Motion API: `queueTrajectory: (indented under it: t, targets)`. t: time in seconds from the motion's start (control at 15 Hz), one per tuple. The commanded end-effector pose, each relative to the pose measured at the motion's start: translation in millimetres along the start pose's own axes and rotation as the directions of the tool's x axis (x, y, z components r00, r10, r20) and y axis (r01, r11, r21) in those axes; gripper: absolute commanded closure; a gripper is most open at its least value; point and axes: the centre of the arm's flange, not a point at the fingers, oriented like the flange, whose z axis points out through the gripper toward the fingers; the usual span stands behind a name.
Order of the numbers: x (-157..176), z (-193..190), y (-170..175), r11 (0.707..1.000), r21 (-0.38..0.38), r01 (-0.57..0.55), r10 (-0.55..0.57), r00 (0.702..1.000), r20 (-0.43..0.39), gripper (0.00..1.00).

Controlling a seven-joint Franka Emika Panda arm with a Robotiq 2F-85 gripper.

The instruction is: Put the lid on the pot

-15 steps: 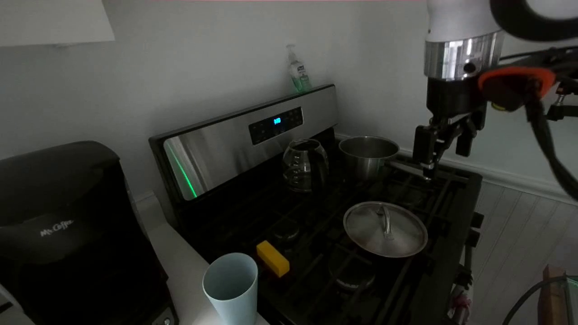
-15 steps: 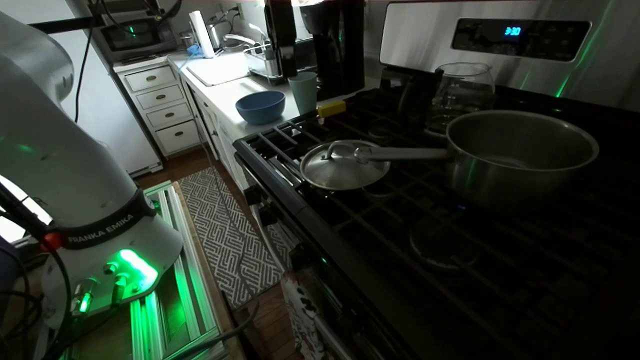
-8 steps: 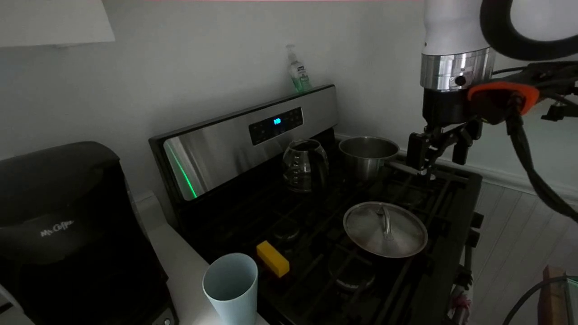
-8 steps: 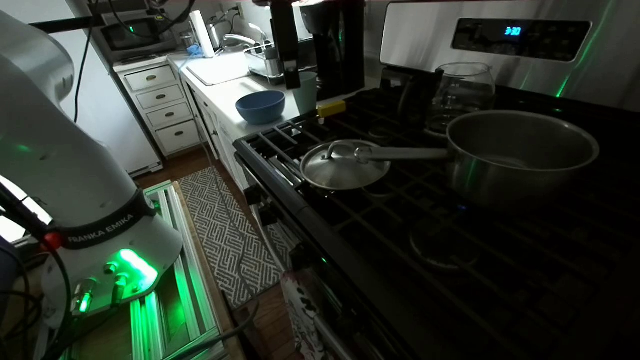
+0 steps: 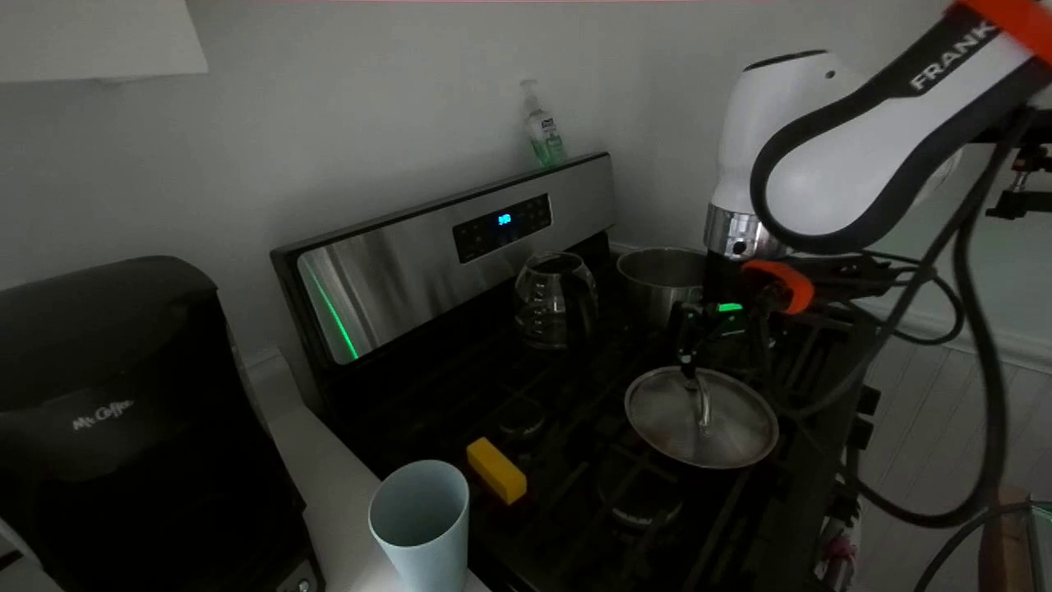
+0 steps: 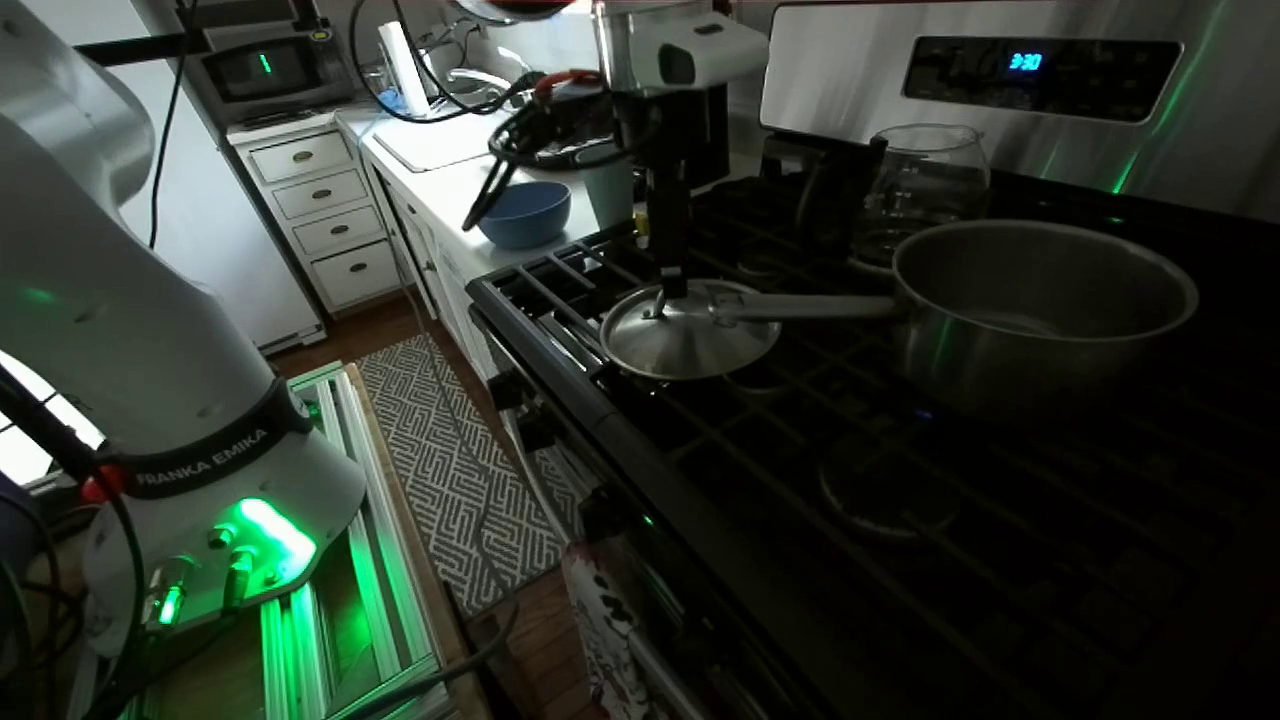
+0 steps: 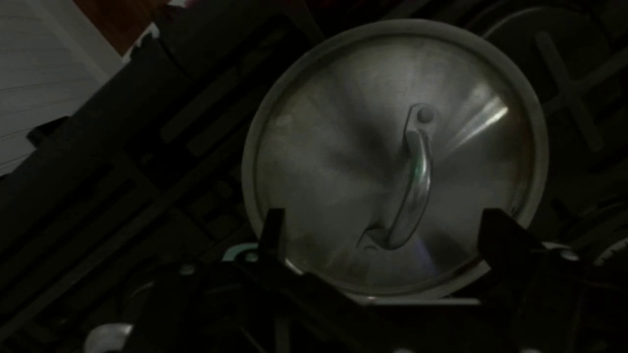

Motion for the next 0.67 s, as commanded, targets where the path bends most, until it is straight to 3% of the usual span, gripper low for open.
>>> queueTrajectory:
  t: [0.0, 0.13, 0.2, 0.33, 0.6]
  targets:
    - [22.2, 31.6, -27.8, 0.996, 0.053, -0.077, 0.075, 0.997, 0.03, 0.0]
    - [19.9, 39.1, -35.2, 0.993, 0.06, -0.105, 0.103, 0.994, 0.033, 0.0]
    - [17.4, 39.6, -36.6, 0.991, 0.062, -0.118, 0.117, 0.993, 0.029, 0.25]
    - [18.2, 42.7, -38.7, 0.989, 0.055, -0.139, 0.137, 0.99, 0.029, 0.32]
    - [12.8, 28.8, -35.5, 0.986, 0.014, -0.166, 0.165, 0.986, 0.039, 0.62]
